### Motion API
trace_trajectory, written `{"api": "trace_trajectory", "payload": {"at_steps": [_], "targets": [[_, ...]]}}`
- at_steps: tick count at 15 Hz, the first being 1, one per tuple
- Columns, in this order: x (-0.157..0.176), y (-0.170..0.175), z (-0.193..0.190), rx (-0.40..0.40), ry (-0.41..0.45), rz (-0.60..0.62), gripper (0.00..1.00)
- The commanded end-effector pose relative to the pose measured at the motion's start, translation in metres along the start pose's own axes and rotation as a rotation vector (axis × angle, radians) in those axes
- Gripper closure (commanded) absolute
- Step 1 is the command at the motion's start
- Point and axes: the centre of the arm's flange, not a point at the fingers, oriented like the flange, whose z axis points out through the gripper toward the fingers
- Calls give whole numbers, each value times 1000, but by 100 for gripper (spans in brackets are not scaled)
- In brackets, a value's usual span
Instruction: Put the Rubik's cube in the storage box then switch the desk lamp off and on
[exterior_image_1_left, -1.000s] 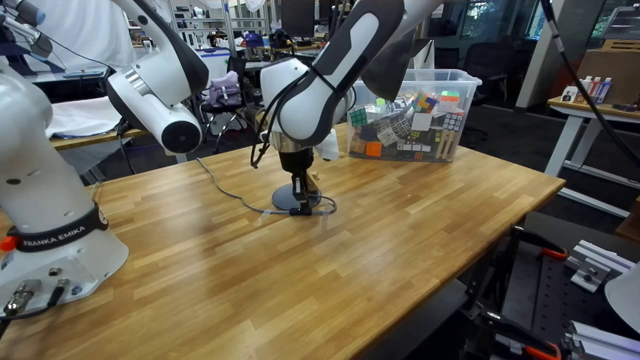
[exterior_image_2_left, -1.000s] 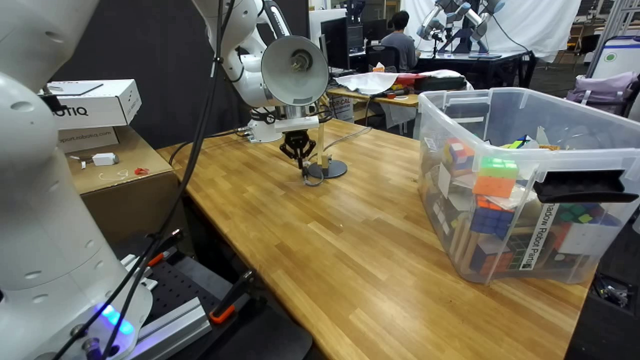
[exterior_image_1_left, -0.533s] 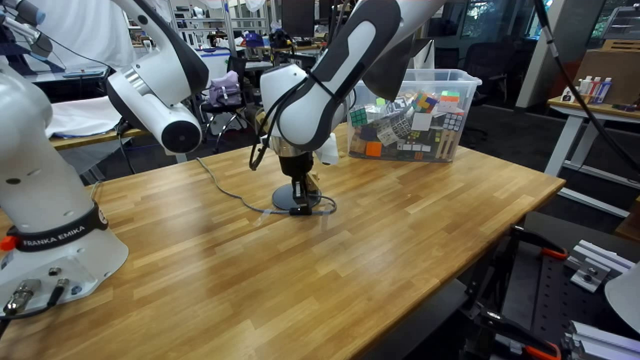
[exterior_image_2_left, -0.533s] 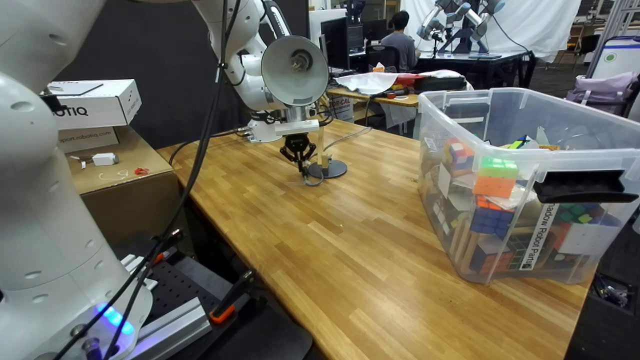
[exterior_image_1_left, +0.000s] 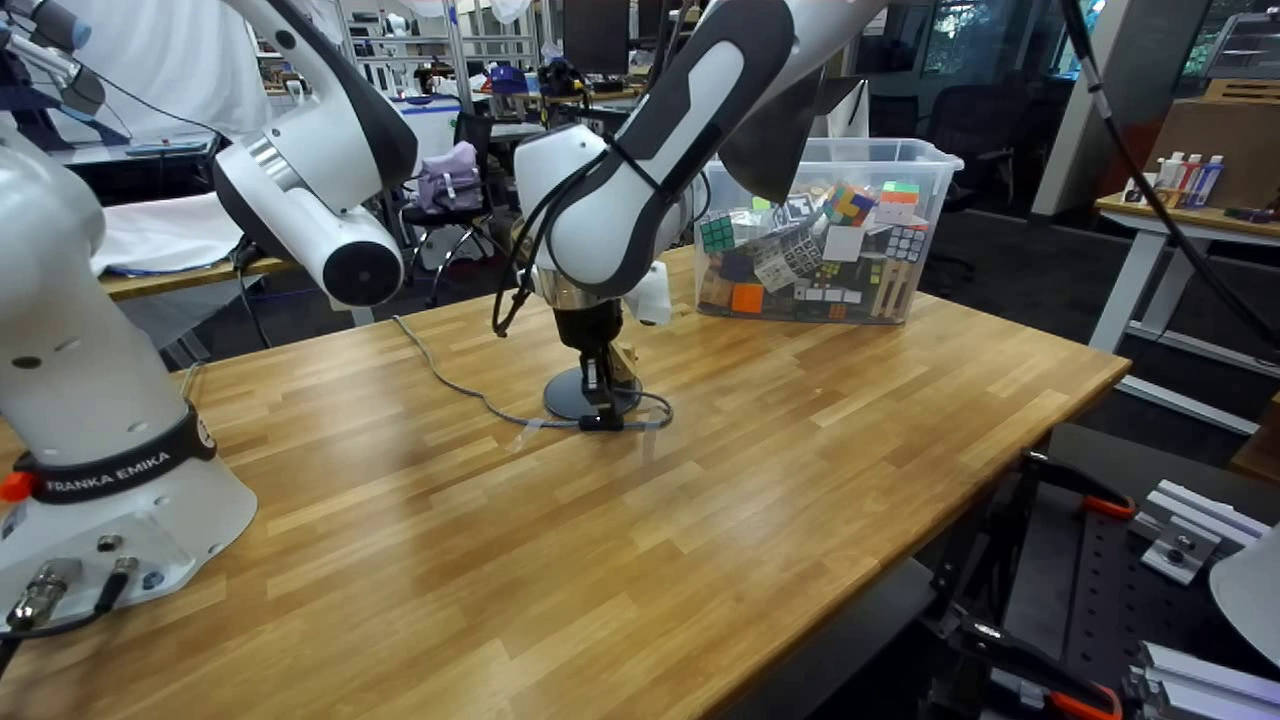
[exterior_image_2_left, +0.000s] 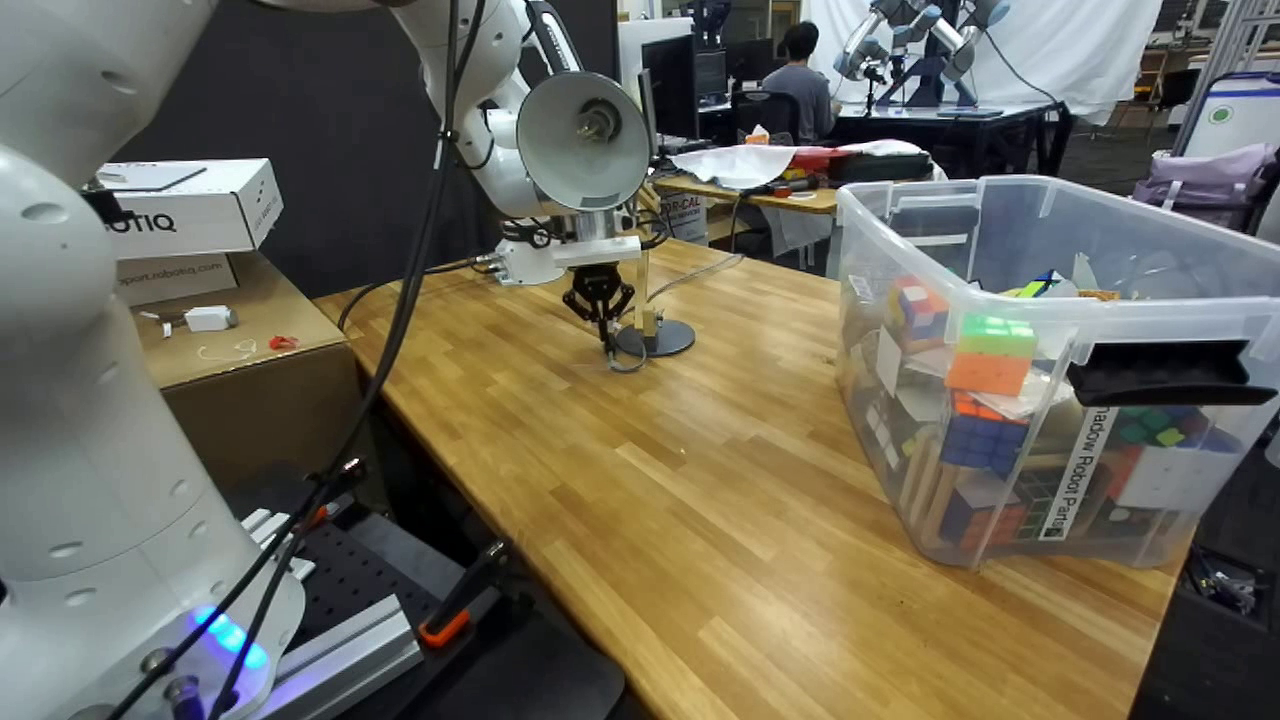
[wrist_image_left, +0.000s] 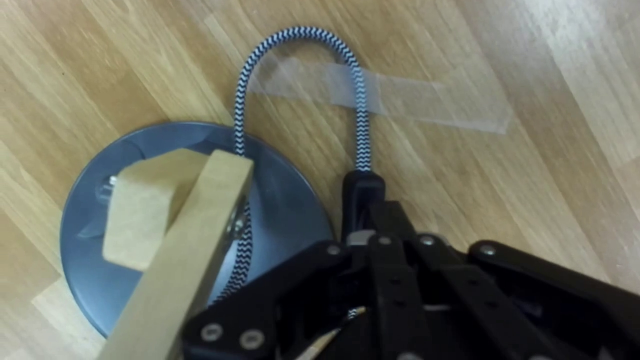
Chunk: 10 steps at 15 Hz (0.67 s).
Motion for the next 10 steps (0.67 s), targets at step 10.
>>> {"api": "trace_trajectory", "payload": {"at_steps": [10], "targets": [[3,10,9,30,-3,-10,100]]}}
